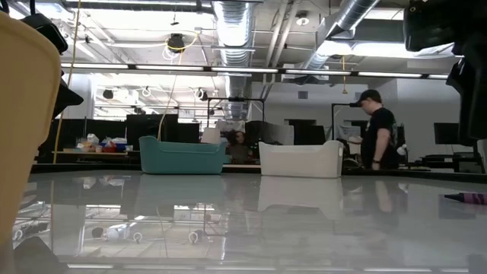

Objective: Sort crayons
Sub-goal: Put the purple crayon into the blue bin

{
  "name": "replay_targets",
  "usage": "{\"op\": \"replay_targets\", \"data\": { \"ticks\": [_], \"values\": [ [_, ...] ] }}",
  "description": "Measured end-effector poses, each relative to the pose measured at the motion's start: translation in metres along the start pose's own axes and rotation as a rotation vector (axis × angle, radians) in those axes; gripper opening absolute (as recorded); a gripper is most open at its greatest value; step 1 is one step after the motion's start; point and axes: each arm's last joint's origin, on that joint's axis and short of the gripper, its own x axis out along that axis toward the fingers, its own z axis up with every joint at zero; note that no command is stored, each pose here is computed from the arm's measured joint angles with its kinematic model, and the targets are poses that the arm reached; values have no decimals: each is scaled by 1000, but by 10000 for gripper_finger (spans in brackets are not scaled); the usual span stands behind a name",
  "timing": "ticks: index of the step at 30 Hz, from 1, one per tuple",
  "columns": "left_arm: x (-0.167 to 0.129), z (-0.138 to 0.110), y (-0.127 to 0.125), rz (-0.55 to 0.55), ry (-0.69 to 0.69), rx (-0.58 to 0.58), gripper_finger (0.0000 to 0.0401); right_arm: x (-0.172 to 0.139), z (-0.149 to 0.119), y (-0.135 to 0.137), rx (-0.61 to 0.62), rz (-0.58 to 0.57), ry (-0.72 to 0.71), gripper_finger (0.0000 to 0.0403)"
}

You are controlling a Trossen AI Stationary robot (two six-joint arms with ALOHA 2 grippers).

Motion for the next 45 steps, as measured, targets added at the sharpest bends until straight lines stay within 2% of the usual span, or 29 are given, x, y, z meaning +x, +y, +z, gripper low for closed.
{"op": "replay_targets", "data": {
  "ticks": [45],
  "values": [
    [0,0,0,0,0,0,228,0,1,-1,-9,-21,-26,221]
  ]
}}
